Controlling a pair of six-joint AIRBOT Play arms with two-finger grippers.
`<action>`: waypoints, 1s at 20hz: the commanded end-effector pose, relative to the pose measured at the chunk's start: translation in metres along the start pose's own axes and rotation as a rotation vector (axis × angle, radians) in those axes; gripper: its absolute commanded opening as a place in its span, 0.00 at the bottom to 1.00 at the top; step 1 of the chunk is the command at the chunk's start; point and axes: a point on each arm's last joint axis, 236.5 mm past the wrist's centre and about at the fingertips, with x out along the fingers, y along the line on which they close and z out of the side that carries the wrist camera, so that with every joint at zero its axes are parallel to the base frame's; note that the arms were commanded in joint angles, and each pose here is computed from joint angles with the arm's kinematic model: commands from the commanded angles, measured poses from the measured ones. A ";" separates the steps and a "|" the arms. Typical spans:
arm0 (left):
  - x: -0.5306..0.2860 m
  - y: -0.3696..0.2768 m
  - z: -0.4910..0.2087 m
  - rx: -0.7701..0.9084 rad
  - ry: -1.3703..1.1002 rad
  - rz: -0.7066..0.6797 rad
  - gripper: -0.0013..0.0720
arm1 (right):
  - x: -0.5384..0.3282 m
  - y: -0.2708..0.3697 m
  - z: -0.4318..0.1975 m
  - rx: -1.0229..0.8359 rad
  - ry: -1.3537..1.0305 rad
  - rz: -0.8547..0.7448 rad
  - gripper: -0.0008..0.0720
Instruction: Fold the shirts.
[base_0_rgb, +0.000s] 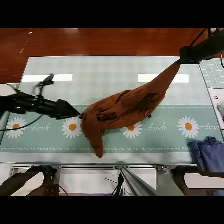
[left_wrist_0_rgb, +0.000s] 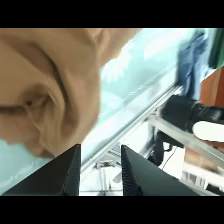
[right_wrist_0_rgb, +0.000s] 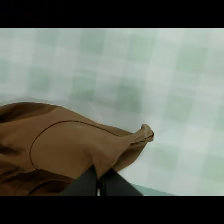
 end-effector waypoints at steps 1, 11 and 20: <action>-0.024 0.000 -0.043 -0.012 0.073 0.068 0.63 | 0.001 0.001 0.000 -0.002 0.001 0.003 0.05; 0.098 0.050 -0.129 -0.095 0.183 0.219 0.92 | 0.000 0.005 0.001 0.001 -0.003 0.021 0.05; 0.167 0.049 -0.130 -0.106 0.198 0.183 0.71 | 0.000 0.004 0.003 0.001 -0.013 0.019 0.05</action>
